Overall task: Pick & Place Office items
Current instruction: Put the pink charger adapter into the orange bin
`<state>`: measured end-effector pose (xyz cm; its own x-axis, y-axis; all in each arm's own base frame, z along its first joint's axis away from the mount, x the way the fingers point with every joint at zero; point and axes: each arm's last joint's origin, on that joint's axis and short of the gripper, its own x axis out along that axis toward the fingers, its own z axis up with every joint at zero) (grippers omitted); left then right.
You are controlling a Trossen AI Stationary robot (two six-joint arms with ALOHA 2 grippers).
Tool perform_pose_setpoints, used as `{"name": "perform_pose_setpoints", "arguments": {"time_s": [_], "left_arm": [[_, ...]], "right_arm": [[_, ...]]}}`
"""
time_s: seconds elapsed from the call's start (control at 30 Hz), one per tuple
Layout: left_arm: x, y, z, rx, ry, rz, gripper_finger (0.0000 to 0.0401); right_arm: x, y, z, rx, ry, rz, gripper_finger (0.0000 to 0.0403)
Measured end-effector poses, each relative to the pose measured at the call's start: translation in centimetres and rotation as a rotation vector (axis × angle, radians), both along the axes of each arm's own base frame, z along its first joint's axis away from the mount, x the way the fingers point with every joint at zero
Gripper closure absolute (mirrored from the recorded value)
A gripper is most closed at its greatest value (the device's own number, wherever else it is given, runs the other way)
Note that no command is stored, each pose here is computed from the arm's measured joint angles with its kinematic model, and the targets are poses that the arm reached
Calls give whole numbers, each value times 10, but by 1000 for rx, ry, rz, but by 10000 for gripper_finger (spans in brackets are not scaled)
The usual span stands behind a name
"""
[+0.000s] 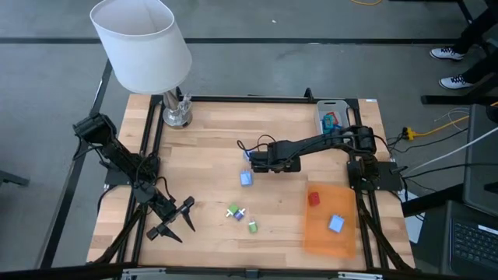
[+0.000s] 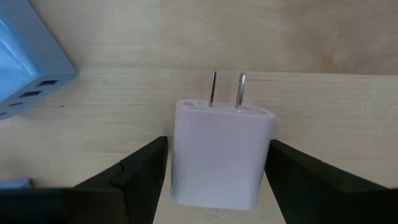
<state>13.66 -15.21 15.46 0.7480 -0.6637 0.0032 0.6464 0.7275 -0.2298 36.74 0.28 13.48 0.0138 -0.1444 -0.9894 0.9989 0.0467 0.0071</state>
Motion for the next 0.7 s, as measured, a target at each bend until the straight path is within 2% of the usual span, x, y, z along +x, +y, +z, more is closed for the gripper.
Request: {"name": "perform_pose_setpoints", "arguments": {"time_s": [0.13,0.33,0.7], "left_arm": [[0,0,0,4,3,1,164],[0,0,-1,6,5,0,164],[0,0,-1,8,4,0,164]], "right_arm": [[0,0,0,-4,-5,-1,150],[2,0,0,-18,-23,11,210],[5,8,4,-22,-42,57,210]]}}
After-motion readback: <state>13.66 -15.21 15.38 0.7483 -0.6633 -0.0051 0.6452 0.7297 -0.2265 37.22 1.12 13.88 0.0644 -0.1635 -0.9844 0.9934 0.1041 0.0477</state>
